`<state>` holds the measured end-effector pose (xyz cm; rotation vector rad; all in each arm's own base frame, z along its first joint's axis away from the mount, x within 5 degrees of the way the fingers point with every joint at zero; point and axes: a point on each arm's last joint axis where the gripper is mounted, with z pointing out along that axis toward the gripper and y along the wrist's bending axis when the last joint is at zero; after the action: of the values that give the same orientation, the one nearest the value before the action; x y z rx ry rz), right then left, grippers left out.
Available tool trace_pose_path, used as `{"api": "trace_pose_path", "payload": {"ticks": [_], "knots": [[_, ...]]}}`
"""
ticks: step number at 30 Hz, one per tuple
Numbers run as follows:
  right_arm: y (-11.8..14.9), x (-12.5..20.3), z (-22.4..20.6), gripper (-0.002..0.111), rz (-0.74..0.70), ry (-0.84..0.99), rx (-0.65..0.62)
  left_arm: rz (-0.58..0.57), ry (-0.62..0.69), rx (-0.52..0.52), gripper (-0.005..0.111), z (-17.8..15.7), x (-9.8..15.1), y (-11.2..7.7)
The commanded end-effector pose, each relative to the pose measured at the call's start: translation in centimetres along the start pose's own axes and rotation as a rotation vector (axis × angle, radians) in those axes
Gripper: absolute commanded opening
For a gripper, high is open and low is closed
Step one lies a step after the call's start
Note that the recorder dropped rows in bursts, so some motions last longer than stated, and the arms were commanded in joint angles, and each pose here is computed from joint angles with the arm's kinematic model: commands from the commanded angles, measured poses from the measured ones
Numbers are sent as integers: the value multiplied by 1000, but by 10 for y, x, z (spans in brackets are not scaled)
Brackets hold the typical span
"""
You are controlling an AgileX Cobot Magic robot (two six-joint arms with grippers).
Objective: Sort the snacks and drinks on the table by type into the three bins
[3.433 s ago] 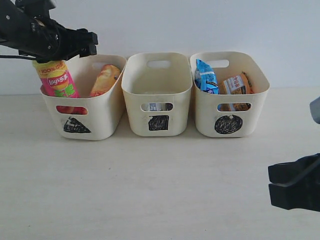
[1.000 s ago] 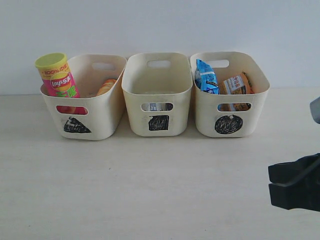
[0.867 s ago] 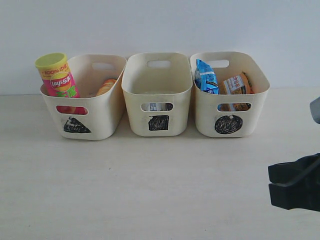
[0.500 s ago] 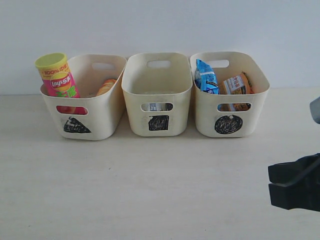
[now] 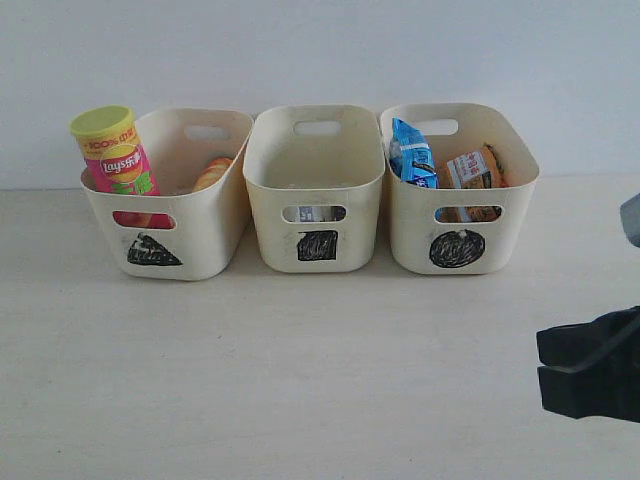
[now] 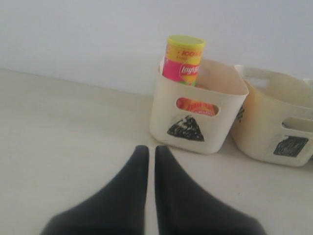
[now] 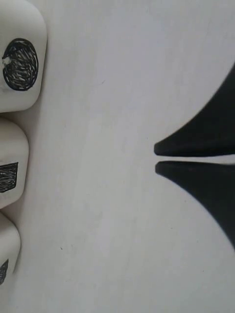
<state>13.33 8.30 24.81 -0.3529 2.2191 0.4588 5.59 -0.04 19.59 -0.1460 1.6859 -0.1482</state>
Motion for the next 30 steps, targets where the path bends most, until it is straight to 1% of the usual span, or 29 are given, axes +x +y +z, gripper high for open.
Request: {"api": "trace_pose_path", "payload": {"ticks": [1, 30], "knots": [[-1, 0, -1, 0, -7, -9, 3, -1, 101, -23, 4, 0, 11, 2], [-1, 0, -1, 0, -7, -8, 3, 11, 101, -23, 4, 0, 11, 2]]}}
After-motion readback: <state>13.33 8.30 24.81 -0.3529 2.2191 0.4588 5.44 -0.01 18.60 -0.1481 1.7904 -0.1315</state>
